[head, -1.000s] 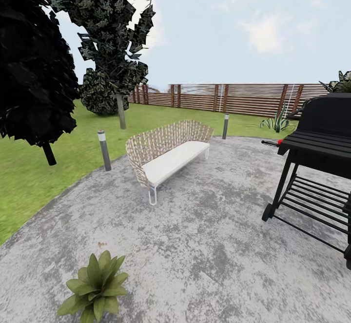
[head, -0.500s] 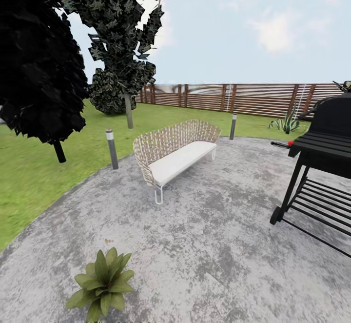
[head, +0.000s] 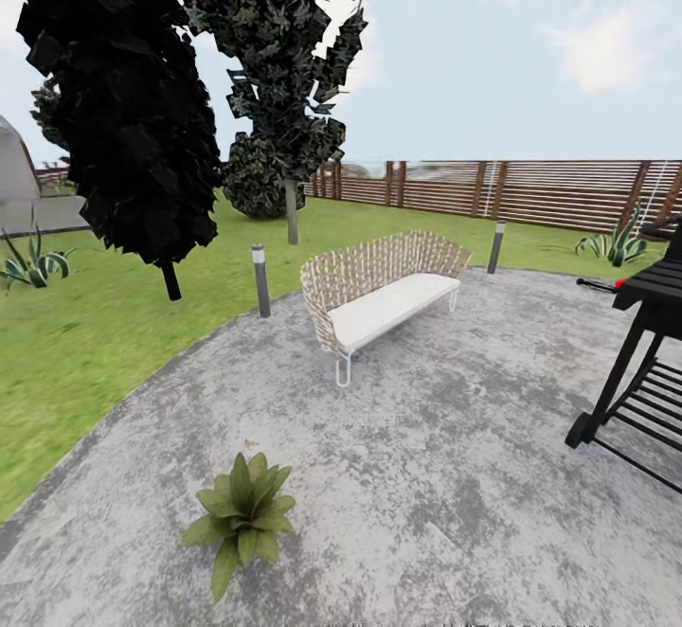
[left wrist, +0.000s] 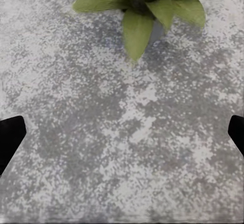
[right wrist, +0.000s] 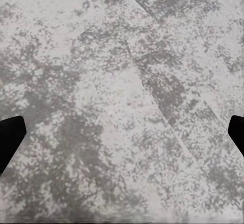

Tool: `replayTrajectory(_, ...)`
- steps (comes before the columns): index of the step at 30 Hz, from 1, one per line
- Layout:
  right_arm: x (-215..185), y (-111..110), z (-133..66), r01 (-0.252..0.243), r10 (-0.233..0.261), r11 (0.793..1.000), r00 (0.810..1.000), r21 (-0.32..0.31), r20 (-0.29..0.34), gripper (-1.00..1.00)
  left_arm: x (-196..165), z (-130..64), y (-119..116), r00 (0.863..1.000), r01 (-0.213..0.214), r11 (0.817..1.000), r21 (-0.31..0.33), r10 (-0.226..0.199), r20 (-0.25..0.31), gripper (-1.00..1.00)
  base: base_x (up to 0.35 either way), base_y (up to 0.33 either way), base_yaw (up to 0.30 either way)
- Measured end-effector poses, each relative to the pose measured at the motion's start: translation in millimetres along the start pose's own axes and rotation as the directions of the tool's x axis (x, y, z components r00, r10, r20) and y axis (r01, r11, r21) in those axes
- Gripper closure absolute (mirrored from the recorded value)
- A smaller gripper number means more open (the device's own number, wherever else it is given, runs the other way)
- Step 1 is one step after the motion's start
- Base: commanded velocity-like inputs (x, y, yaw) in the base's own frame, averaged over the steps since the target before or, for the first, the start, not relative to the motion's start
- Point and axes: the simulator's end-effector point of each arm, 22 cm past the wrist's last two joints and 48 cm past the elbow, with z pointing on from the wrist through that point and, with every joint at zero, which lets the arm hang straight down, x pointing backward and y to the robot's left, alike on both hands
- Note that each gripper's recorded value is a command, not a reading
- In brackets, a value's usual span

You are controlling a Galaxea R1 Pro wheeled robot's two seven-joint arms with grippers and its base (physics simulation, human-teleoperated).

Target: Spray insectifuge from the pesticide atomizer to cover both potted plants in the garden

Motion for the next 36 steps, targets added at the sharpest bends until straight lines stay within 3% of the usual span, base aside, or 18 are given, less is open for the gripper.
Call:
replayTrajectory(24,1.6,0.2,-0.1,0.0,0.0,1.0,1.0,0.0,-0.004,-1.0,2.0,-0.3,-3.6,1.0,-0.001,1.0,0.005,0.001,-0.005,-1.0,-0.321,-0.136,0.275)
replayTrajectory(36,-2.5,0.7,-0.6,-0.001,0.001,1.0,1.0,-0.001,0.007,-1.0,11.1,-3.1,-3.8,1.0,0.002,1.0,0.004,-0.002,-0.023,-1.0,-0.095,-0.074,0.252)
